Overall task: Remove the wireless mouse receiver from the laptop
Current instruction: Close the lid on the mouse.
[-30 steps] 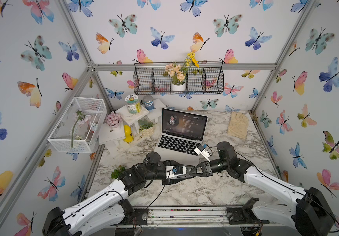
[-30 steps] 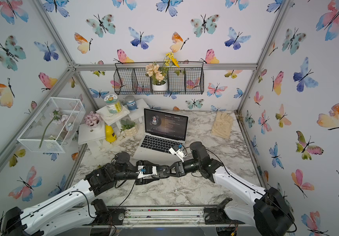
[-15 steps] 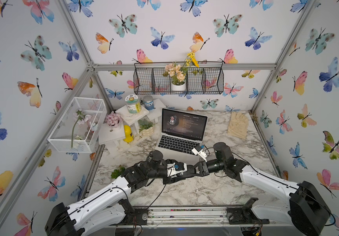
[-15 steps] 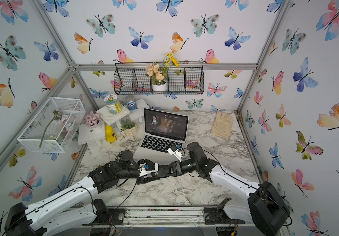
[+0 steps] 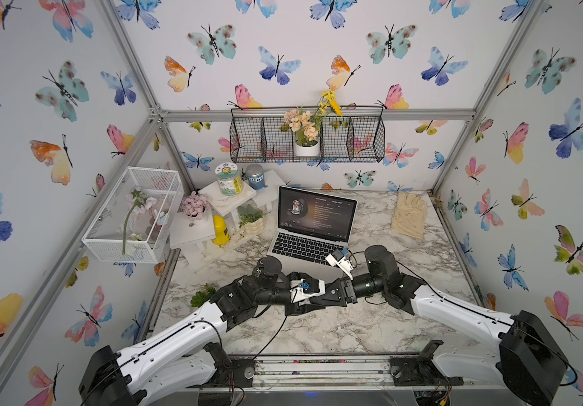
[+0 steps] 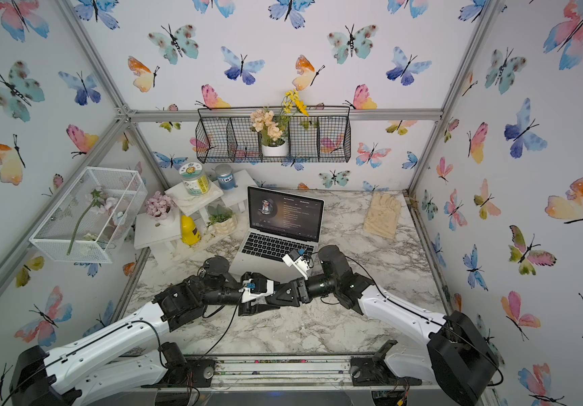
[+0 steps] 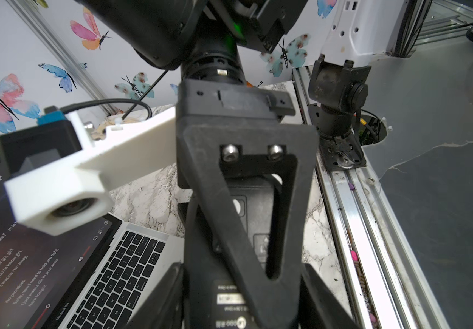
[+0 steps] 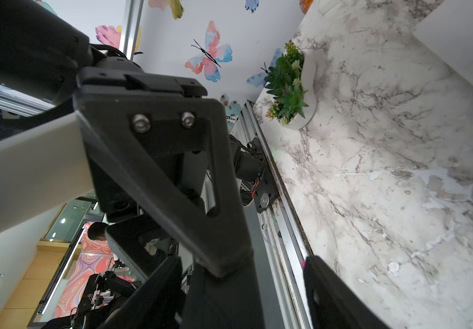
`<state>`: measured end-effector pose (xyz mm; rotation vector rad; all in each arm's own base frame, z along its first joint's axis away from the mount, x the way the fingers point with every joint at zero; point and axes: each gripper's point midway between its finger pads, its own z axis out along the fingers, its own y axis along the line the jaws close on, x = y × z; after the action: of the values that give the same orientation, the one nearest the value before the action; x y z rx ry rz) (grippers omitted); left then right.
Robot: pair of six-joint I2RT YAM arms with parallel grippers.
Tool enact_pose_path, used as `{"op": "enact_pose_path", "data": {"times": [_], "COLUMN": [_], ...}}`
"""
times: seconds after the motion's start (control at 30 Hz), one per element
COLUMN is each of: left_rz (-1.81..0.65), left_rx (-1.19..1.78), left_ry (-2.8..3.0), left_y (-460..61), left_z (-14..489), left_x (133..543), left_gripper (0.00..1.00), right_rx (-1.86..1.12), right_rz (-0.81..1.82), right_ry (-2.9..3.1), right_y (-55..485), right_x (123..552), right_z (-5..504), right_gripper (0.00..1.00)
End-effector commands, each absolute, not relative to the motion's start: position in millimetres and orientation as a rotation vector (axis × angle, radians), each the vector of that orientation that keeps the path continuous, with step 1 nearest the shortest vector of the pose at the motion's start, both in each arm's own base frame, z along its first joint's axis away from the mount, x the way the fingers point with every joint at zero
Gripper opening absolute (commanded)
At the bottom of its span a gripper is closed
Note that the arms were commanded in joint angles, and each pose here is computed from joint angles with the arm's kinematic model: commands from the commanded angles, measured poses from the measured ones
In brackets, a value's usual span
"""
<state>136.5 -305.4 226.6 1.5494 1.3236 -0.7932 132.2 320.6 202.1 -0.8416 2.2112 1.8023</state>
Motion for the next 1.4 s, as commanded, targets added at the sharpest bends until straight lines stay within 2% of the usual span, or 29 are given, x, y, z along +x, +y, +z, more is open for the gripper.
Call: {"op": "enact_pose_path", "data": {"times": [0.0,0.23,0.43,0.73,0.83,0.97,1.1,1.23,1.37], "left_rz": [-0.784,-0.751,-0.760,-0.734,-0.717,-0.683,-0.654,-0.634,-0.632], "left_rx": [1.549,1.563,1.590,1.639,1.634,1.610,1.593,1.582,1.582], "left_ry": [1.197,1.157,1.140,1.135,1.134,1.157,1.185,1.200,1.206], "left_y": [-312,-303,-301,-302,-301,-299,-299,-300,-300], "left_z": [254,252,249,235,236,238,237,237,237], "left_x": [134,127,121,117,118,124,131,135,137], "left_gripper": [0.00,0.00,0.00,0.00,0.00,0.00,0.00,0.00,0.00], "right_rx": [-0.877,-0.839,-0.846,-0.818,-0.812,-0.830,-0.844,-0.853,-0.858], "right_rz": [1.735,1.718,1.740,1.754,1.763,1.789,1.817,1.827,1.830], "right_ry": [2.178,2.165,2.157,2.136,2.133,2.137,2.151,2.152,2.145], "right_y": [317,306,309,307,305,305,305,304,305], "right_x": [131,135,139,146,147,144,141,138,137], "right_z": [216,224,228,235,236,235,232,231,232], "right_gripper": [0.77,0.78,0.74,0.73,0.66,0.47,0.53,0.53,0.38]}}
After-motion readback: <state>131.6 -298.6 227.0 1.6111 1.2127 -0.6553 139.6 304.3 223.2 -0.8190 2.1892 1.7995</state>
